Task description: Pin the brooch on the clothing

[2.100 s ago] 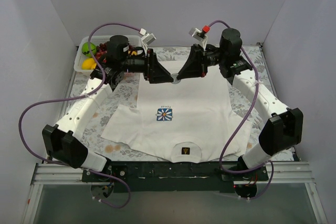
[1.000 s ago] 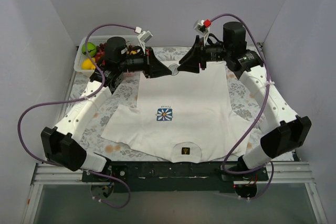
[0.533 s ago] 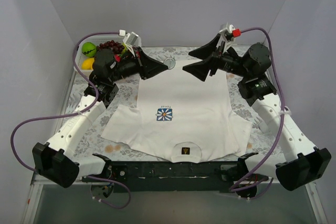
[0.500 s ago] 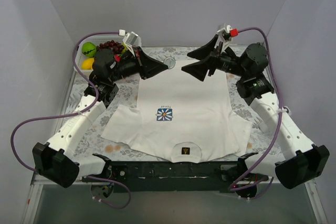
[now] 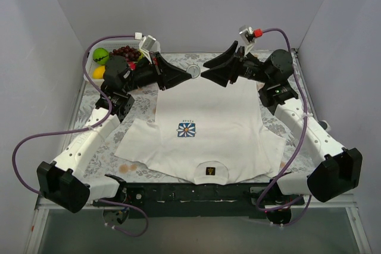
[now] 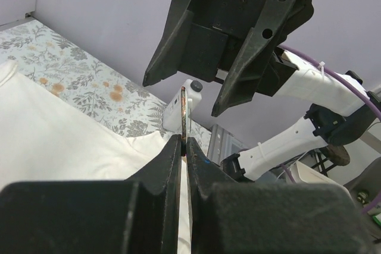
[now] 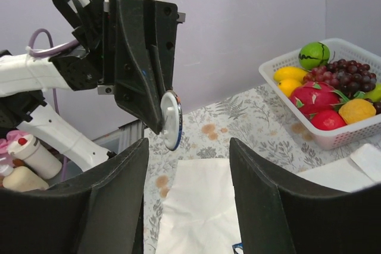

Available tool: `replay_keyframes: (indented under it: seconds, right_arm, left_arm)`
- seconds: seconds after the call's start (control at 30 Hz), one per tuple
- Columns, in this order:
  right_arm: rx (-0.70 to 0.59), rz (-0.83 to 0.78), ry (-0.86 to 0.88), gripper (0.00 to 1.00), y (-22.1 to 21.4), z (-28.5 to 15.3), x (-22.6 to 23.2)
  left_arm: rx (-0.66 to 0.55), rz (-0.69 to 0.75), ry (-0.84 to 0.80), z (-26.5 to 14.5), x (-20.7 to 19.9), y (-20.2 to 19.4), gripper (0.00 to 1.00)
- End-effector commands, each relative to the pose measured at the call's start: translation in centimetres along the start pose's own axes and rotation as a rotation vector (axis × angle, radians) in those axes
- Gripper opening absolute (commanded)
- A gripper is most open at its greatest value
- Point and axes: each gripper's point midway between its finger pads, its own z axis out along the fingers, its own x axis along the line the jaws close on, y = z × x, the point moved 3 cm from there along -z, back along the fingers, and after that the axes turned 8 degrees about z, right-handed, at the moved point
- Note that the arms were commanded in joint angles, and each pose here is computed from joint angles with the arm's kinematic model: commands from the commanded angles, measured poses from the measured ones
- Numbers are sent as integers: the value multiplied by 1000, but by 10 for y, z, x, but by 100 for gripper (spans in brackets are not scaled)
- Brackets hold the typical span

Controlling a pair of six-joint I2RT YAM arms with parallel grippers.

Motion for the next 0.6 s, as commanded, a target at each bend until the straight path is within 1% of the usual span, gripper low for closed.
replay_keyframes:
  seconds: [0.0, 0.1, 0.17, 0.33, 0.37, 0.4, 0.43, 0.53, 0.57]
  right_arm:
    - [-32, -34, 93, 61, 9, 4, 17]
    - [-25, -24, 108, 55, 7, 7, 17]
    - [-16, -14, 116, 47, 5, 11, 16]
    - [8, -1, 141, 32, -2, 18, 17]
    - [10, 5, 141, 21, -3, 19, 17]
    - [9, 4, 143, 14, -3, 19, 17]
    - [8, 6, 143, 2, -3, 19, 17]
    - [11, 13, 143, 1, -4, 19, 17]
    - [12, 9, 140, 1, -3, 18, 18]
  left_arm:
    - [-7, 24, -35, -1, -7, 4, 0]
    - [-4, 23, -39, 0, -7, 3, 0]
    - [-3, 24, -42, 0, -8, 3, 0]
    - [0, 24, -42, 0, -7, 2, 0]
    - [0, 23, -44, 0, -7, 2, 0]
    - [3, 20, -43, 1, -6, 1, 0]
    - [4, 24, -48, 0, -7, 1, 0]
    - [10, 25, -50, 0, -8, -1, 0]
    - [13, 27, -48, -1, -7, -2, 9]
